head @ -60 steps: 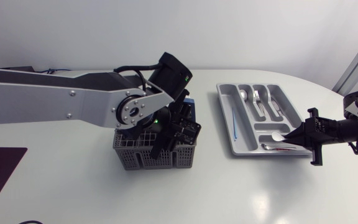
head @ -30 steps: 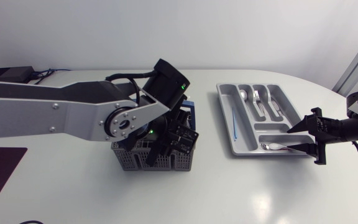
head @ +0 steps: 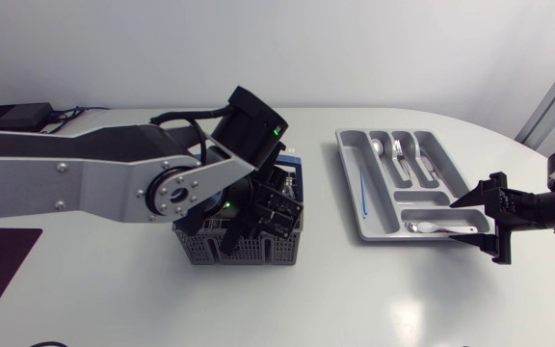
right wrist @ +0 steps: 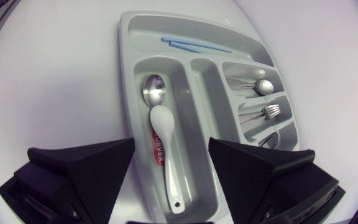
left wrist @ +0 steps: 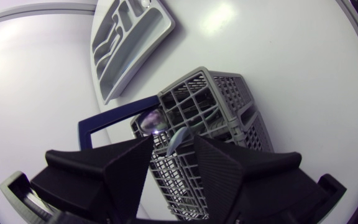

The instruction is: Unload the cutlery basket into the drawer organizer.

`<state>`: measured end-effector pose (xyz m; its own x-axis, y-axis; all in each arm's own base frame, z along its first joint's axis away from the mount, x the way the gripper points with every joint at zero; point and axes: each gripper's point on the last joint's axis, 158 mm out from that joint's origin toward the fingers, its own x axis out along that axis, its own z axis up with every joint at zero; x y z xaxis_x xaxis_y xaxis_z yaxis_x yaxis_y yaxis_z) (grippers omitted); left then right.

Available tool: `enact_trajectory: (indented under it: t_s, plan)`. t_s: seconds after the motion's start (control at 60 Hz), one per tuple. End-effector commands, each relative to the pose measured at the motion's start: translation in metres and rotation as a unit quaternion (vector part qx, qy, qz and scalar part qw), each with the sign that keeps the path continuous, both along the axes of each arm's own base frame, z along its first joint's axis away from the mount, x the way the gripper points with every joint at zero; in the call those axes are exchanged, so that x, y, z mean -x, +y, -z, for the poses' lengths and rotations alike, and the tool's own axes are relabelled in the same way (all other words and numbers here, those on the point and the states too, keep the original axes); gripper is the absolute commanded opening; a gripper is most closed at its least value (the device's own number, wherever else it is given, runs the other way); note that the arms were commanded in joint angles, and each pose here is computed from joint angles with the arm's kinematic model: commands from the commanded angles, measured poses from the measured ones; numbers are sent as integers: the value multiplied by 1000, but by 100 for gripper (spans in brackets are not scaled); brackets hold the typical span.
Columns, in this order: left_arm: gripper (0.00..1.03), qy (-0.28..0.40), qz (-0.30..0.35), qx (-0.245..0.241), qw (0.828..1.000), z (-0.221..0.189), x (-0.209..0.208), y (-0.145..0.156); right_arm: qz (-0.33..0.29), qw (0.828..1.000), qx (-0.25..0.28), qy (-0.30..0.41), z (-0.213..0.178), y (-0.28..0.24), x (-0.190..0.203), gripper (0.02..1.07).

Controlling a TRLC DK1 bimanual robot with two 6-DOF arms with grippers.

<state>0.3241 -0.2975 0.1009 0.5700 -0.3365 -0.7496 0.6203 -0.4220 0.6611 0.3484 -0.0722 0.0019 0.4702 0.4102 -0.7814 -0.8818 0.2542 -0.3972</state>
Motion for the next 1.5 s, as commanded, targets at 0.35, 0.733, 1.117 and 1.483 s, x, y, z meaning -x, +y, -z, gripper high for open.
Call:
enact_trajectory:
  t_s: [0.35,0.733,1.117,1.483]
  plan:
    - [23,-23,18,-20,999,13,-10,9,-19,1000,-7,-15,-10,20,29,89]
    - [3,-17,19,-25,999,20,-12,9,-16,999,-20,-31,-22,30,40,92]
    - [3,-25,28,-5,999,4,-7,8,-19,998,-32,-42,-28,42,50,92]
    - [3,-54,29,13,998,-22,4,6,-24,998,-39,-39,-25,55,62,92]
